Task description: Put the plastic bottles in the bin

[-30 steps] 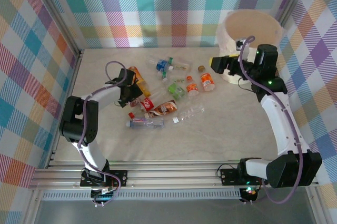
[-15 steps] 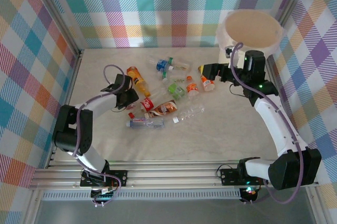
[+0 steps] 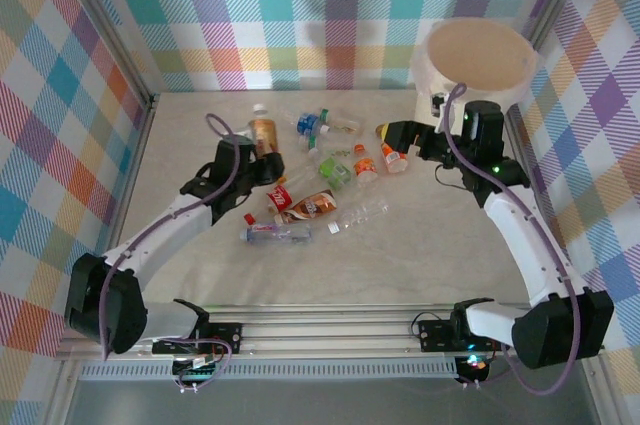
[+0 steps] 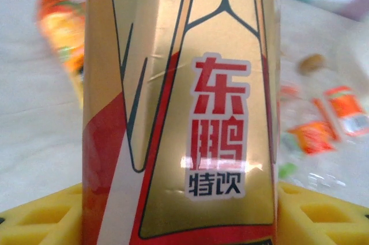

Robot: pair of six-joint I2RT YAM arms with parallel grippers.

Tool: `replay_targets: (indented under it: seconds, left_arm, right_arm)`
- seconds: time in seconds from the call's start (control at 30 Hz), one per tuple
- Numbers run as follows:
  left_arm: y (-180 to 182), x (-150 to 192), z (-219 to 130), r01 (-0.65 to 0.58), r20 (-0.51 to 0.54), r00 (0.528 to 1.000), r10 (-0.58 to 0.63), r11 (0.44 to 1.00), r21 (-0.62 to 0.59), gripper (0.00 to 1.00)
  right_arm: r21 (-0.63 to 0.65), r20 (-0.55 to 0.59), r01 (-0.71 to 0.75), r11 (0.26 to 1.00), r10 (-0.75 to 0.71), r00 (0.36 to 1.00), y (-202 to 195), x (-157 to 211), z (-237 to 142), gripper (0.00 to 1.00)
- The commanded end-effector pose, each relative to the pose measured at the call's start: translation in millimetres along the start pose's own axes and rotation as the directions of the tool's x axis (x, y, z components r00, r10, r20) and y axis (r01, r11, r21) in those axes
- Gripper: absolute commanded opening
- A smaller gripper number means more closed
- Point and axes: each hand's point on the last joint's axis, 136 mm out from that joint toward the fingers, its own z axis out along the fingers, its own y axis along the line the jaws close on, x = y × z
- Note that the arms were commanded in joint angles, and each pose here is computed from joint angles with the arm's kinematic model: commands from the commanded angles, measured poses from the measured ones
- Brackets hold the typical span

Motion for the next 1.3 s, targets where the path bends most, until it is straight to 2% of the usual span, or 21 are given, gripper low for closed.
replay_targets:
  seconds: [0.0, 0.17, 0.23, 0.37, 0.53, 0.67, 0.8, 0.9, 1.13, 1.2, 1.27]
  left_arm:
    - [-66.6, -23.3, -22.2, -0.14, 0.095, 0.988, 0.125, 0.976, 0.17, 0.45]
    - [-141.8, -15.5, -36.1, -0.285, 0.118, 0.958, 0.261, 0.896, 0.341, 0.45]
    - [-167.2, -8.1, -39.1, -0.349, 0.123, 0.937, 0.328, 0.856, 0.382, 0.45]
    - [-210.3, 8.3, -41.0, -0.449, 0.119, 0.887, 0.447, 0.772, 0.449, 0.44]
    - [-243.4, 20.5, -41.5, -0.504, 0.141, 0.85, 0.507, 0.707, 0.497, 0.43]
    - [-252.5, 18.6, -39.7, -0.503, 0.16, 0.853, 0.497, 0.7, 0.506, 0.44]
    - [-258.0, 16.6, -42.5, -0.5, 0.182, 0.857, 0.483, 0.69, 0.524, 0.44]
    - [-258.1, 15.1, -43.2, -0.501, 0.185, 0.857, 0.481, 0.692, 0.519, 0.44]
    - [-255.1, 13.1, -36.1, -0.503, 0.182, 0.858, 0.48, 0.713, 0.489, 0.43]
    - [-255.2, 12.4, -35.8, -0.502, 0.183, 0.859, 0.479, 0.715, 0.486, 0.43]
    - [-254.4, 13.0, -34.4, -0.502, 0.179, 0.859, 0.48, 0.718, 0.483, 0.43]
  right_arm:
    - [-0.043, -0.04, -0.02, 0.999, 0.018, 0.999, 19.7, -10.5, -2.2, 1.0]
    - [-0.137, -0.096, -0.055, 0.989, 0.042, 0.994, 34.1, -7.1, 2.3, 1.0]
    - [-0.218, -0.13, -0.046, 0.975, 0.018, 0.991, 44.8, -1.8, 3.8, 1.0]
    - [-0.298, -0.164, -0.073, 0.952, 0.024, 0.986, 56.2, 0.3, 5.0, 1.0]
    - [-0.263, -0.142, -0.059, 0.963, 0.022, 0.99, 49.6, -1.2, 6.4, 1.0]
    - [-0.218, -0.154, -0.059, 0.974, 0.026, 0.988, 40.8, 4.5, 7.4, 0.99]
    - [-0.133, -0.187, -0.074, 0.988, 0.048, 0.981, 26.2, 12.5, 8.6, 0.93]
    - [-0.143, -0.23, -0.104, 0.984, 0.069, 0.971, 25.9, 19.5, 11.1, 0.88]
    - [-0.212, -0.277, -0.108, 0.971, 0.046, 0.96, 35.0, 25.2, 11.8, 0.7]
    - [-0.181, -0.272, -0.103, 0.978, 0.05, 0.961, 28.7, 26.2, 13.4, 0.6]
    - [-0.151, -0.262, -0.089, 0.985, 0.047, 0.964, 22.6, 27.0, 13.9, 0.55]
